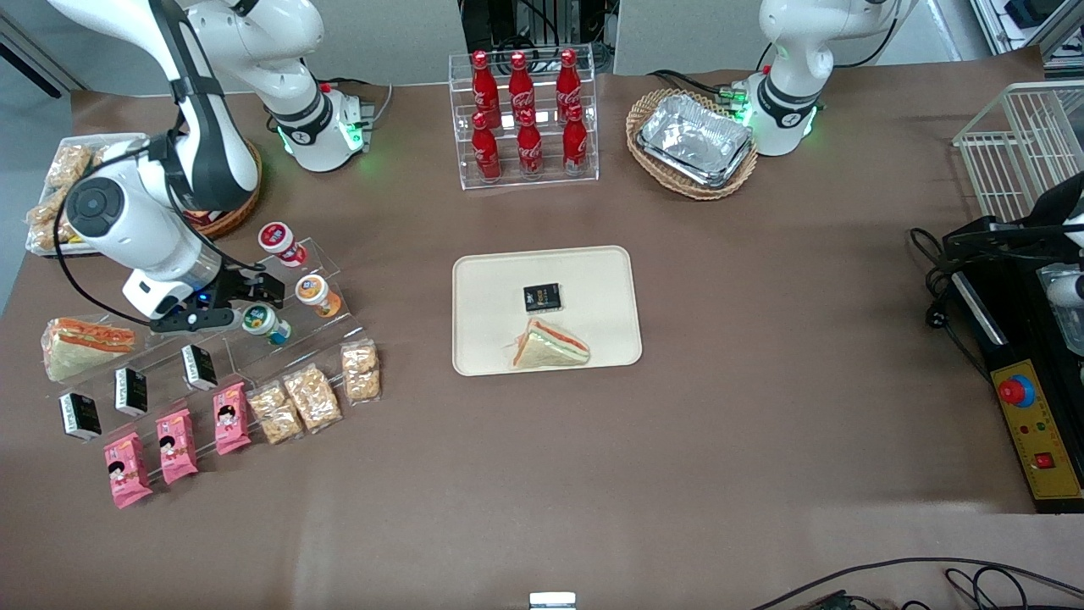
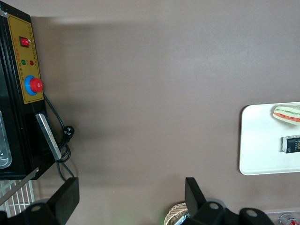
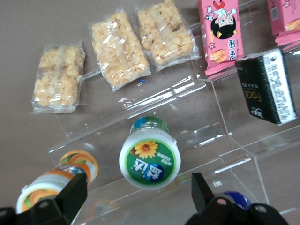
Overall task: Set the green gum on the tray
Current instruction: 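Lower the right gripper around the green gum tub and close it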
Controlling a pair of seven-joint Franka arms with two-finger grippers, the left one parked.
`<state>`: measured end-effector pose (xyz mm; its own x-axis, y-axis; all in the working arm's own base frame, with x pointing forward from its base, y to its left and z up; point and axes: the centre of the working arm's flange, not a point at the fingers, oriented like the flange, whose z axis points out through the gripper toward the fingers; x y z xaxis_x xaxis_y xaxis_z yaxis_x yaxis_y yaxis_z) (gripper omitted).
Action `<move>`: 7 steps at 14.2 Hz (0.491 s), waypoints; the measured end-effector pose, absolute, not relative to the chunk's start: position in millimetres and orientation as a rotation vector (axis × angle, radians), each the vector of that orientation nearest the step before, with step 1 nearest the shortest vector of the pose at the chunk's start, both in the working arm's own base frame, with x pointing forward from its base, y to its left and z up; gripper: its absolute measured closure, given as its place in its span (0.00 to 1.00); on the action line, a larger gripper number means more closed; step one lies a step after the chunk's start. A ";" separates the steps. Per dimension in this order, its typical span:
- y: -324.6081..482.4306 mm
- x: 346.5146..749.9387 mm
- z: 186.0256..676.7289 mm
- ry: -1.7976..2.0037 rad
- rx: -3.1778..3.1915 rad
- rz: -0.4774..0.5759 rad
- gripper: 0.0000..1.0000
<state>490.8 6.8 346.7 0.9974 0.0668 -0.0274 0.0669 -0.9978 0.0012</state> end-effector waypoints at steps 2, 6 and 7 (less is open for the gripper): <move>6.7 490.4 335.3 0.104 3.136 -0.050 0.00; 6.5 489.6 329.1 0.103 3.135 -0.063 0.00; 6.4 489.7 328.6 0.103 3.135 -0.061 0.00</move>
<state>489.7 6.4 328.6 0.9971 0.0655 -0.0392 0.0657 -0.9978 0.0029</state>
